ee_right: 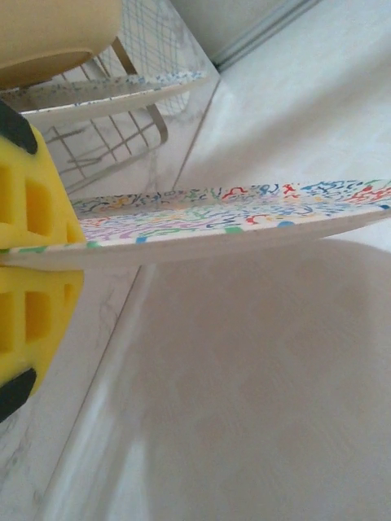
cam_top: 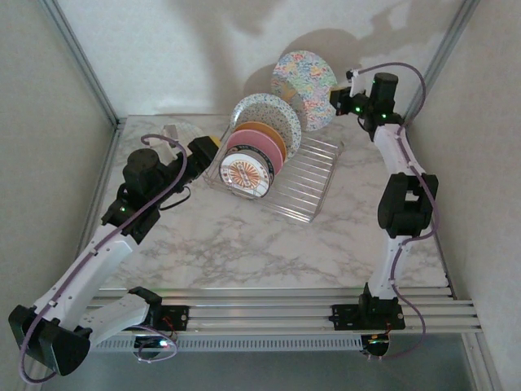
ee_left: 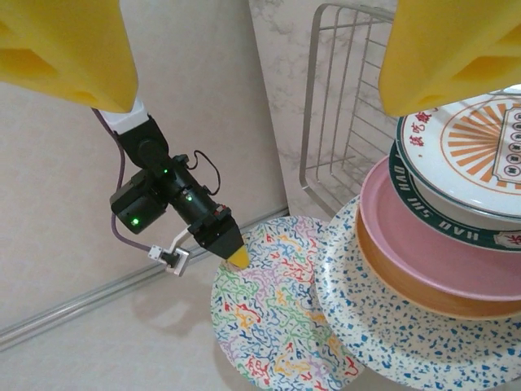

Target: Unload the plates from the dish rack

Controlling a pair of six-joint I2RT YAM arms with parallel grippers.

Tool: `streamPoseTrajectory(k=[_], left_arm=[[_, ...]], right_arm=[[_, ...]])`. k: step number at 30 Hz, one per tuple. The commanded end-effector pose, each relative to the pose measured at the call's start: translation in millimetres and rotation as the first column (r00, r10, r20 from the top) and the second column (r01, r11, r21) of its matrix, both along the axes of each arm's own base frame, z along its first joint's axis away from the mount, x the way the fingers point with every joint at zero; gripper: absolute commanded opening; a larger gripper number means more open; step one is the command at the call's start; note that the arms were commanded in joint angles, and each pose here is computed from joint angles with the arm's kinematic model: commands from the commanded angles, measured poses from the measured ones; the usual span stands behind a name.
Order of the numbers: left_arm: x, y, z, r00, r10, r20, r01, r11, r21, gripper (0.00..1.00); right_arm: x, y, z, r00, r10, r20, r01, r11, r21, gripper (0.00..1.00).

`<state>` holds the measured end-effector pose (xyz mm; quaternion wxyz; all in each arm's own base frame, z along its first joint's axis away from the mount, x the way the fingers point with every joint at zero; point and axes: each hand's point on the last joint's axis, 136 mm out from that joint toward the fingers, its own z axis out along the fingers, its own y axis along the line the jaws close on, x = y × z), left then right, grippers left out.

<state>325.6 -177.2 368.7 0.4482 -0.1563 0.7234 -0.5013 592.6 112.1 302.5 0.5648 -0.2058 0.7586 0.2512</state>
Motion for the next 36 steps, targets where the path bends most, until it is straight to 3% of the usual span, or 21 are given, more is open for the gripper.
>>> streamPoseTrajectory(k=[1, 13, 20, 27, 32, 36], left_arm=[[-3, -11, 28, 0.997, -0.044, 0.070, 0.048, 0.998, -0.045, 0.78], [16, -39, 36, 0.988, -0.111, 0.104, 0.119, 0.990, -0.071, 0.78], [37, -72, 38, 0.980, -0.182, 0.080, 0.189, 0.978, -0.093, 0.78], [60, -114, 40, 0.964, -0.264, 0.035, 0.266, 0.951, -0.160, 0.78], [76, -140, 38, 0.954, -0.300, -0.006, 0.293, 0.935, -0.201, 0.79], [85, -152, 41, 0.949, -0.315, 0.002, 0.307, 0.922, -0.235, 0.79]], right_arm=[[-17, -13, 64, 0.986, -0.050, 0.160, 0.052, 0.999, -0.008, 0.00], [-63, -52, 131, 0.953, -0.260, 0.157, 0.248, 0.964, 0.094, 0.00], [-90, -51, 160, 0.958, -0.286, 0.014, 0.273, 0.928, 0.252, 0.00], [-112, -42, 159, 0.921, -0.200, -0.335, 0.360, 0.766, 0.532, 0.00], [-126, -30, 157, 0.909, -0.079, -0.410, 0.357, 0.655, 0.665, 0.00], [-138, -23, 152, 0.892, -0.036, -0.450, 0.367, 0.640, 0.675, 0.00]])
